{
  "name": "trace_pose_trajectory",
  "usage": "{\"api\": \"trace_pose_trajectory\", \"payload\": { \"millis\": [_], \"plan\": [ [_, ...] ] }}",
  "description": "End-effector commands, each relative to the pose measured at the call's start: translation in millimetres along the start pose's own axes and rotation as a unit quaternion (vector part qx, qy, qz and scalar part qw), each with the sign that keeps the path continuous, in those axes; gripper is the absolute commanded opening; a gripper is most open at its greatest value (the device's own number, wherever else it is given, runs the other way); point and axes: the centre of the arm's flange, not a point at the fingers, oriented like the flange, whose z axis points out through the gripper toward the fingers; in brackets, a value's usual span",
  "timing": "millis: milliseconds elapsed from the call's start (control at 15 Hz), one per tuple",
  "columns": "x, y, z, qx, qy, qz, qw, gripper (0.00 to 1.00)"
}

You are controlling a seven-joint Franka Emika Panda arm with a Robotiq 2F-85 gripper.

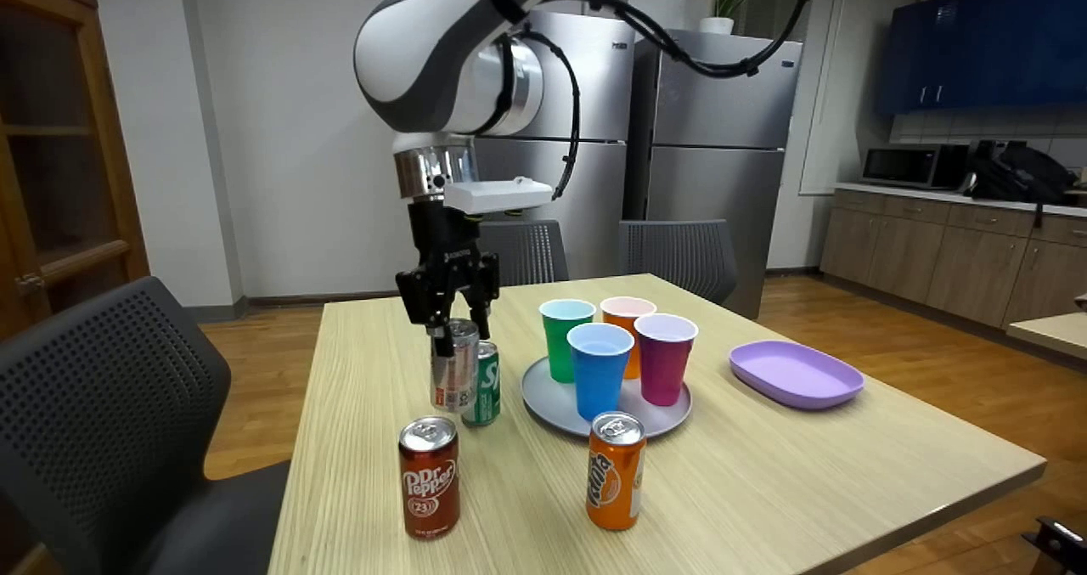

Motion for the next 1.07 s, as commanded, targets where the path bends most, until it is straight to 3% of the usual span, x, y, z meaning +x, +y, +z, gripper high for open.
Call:
{"api": "trace_pose_trajectory", "payload": {
  "millis": [0, 467, 1000],
  "plan": [
    [-29.1, 6.3, -43.7, -0.003, 0.032, -0.014, 0.9994, 0.37],
    [-49.5, 36.6, -97.2, 0.006, 0.059, -0.021, 0.998, 0.37],
    [-74.8, 79.6, -123.2, 0.002, 0.08, 0.003, 0.9968, 0.37]
  ]
}}
